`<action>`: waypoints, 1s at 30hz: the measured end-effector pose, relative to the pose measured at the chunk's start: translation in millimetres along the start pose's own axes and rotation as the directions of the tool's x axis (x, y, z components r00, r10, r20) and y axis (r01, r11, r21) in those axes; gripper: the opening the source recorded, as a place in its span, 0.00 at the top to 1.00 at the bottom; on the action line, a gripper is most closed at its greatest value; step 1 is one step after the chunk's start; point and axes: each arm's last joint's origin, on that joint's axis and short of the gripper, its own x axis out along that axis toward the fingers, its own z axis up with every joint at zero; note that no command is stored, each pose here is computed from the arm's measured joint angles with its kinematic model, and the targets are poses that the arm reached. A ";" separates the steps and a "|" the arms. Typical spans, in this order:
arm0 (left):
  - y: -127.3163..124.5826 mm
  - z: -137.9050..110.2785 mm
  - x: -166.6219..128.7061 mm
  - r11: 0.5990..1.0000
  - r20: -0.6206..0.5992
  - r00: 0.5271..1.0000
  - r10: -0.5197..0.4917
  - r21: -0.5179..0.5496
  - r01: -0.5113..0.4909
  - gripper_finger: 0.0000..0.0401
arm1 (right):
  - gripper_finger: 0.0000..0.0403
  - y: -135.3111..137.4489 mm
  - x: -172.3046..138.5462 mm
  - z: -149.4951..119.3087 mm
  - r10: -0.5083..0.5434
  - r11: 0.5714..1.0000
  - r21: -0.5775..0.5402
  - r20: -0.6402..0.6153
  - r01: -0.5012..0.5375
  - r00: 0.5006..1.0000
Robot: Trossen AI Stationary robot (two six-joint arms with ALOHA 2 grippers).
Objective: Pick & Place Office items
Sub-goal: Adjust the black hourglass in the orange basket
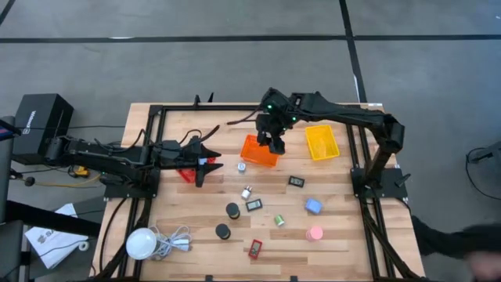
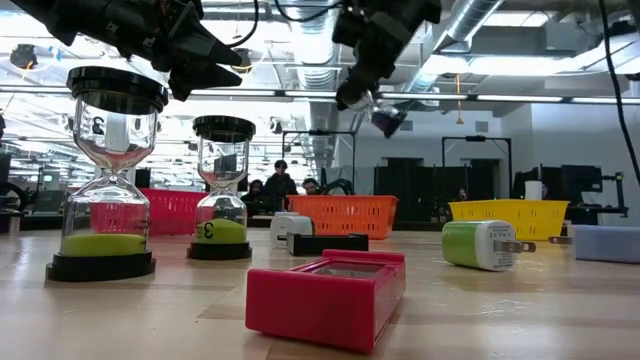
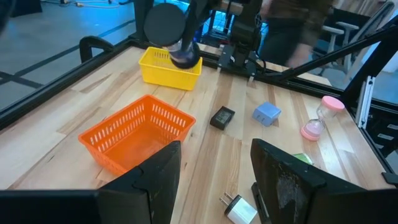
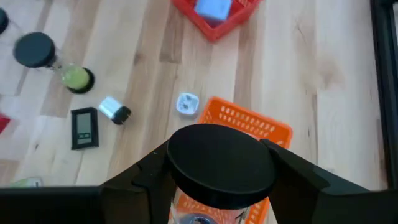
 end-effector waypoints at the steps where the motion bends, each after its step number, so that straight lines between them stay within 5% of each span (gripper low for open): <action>1: 0.0 0.0 0.0 1.000 0.000 1.000 0.000 0.000 0.000 0.52 | 0.52 -0.2 -0.6 -3.0 -0.007 1.000 0.007 0.012 0.007 1.000; 12: -0.2 0.7 0.0 1.000 0.007 1.000 -0.002 -0.001 0.002 0.52 | 0.48 -7.4 44.3 -47.4 -0.013 1.000 0.017 0.265 0.009 0.964; 21: -0.5 2.3 0.0 1.000 0.022 1.000 -0.005 -0.005 0.005 0.52 | 0.48 -17.6 93.4 -68.0 -0.024 0.999 0.034 0.263 0.016 0.964; 30: -0.7 3.4 -0.1 1.000 0.034 0.999 -0.007 -0.006 0.007 0.52 | 0.51 -32.3 95.6 -71.5 -0.075 0.997 0.056 0.285 0.062 0.956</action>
